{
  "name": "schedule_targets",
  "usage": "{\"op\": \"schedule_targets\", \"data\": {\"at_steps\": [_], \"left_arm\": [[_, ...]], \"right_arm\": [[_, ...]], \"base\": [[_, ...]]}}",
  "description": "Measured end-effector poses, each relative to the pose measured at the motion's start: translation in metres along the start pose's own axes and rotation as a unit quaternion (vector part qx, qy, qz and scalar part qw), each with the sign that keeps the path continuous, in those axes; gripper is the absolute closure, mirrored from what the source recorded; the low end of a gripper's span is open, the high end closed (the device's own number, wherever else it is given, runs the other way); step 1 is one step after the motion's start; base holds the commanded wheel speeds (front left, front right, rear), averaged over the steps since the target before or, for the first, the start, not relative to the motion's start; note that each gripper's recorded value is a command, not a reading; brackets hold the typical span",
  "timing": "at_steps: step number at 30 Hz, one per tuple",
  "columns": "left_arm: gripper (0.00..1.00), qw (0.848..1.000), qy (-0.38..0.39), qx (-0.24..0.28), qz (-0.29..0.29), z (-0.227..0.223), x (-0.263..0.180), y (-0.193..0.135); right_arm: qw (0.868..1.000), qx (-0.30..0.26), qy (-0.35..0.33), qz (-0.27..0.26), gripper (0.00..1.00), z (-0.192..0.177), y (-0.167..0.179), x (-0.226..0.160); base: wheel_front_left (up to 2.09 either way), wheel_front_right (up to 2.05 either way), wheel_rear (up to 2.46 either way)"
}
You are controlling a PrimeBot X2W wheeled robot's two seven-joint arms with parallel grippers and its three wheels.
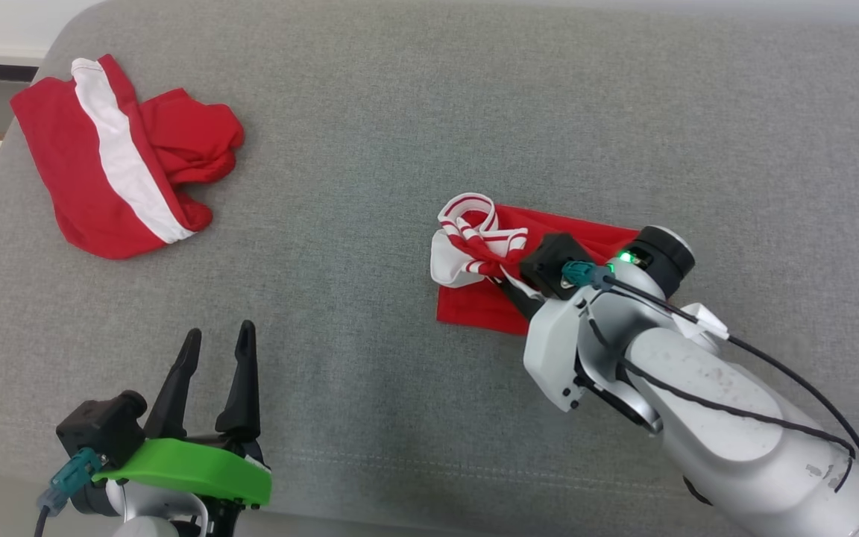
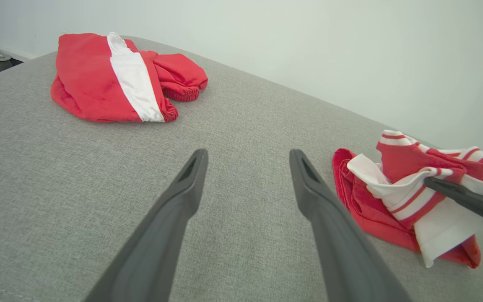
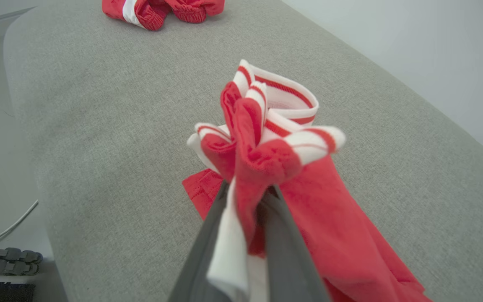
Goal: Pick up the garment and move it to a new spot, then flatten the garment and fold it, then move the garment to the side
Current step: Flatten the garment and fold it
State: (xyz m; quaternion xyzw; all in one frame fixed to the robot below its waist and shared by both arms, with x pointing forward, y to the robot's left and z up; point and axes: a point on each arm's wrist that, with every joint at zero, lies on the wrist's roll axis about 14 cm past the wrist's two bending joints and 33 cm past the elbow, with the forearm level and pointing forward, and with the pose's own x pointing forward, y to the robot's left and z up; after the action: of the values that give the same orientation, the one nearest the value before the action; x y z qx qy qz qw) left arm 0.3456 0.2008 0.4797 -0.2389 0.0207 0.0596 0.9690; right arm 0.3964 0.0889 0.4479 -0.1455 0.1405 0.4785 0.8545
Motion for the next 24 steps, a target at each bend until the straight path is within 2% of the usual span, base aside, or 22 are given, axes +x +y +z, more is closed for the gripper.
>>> {"op": "schedule_targets", "data": {"at_steps": [1,2,3,4,16,24], "left_arm": [[0.0,1.0,0.001,0.0,-0.001,0.0,0.0,-0.001],[0.0,1.0,0.001,-0.001,-0.001,-0.001,0.0,-0.001],[0.0,1.0,0.001,-0.001,-0.003,-0.001,-0.001,-0.001],[0.0,1.0,0.002,-0.002,-0.003,-0.001,-0.001,-0.001],[0.0,1.0,0.0,0.0,0.007,0.0,-0.004,0.006],[0.0,1.0,-0.005,0.0,-0.005,0.003,-0.001,-0.001]], "right_arm": [[1.0,-0.003,0.0,0.003,1.0,0.0,0.003,0.001],[1.0,-0.003,0.0,0.005,0.68,0.0,0.005,0.002],[1.0,-0.005,0.001,0.008,0.25,0.0,0.008,0.003],[1.0,-0.01,0.002,0.011,0.0,0.0,0.01,0.004],[0.999,-0.02,-0.011,0.034,0.0,0.012,0.036,0.009],[0.995,0.066,-0.039,0.063,0.0,0.029,0.062,0.0]], "base": [[0.0,0.0,0.0],[0.0,0.0,0.0],[0.0,0.0,0.0],[0.0,0.0,0.0],[0.0,0.0,0.0],[0.0,0.0,0.0]]}}
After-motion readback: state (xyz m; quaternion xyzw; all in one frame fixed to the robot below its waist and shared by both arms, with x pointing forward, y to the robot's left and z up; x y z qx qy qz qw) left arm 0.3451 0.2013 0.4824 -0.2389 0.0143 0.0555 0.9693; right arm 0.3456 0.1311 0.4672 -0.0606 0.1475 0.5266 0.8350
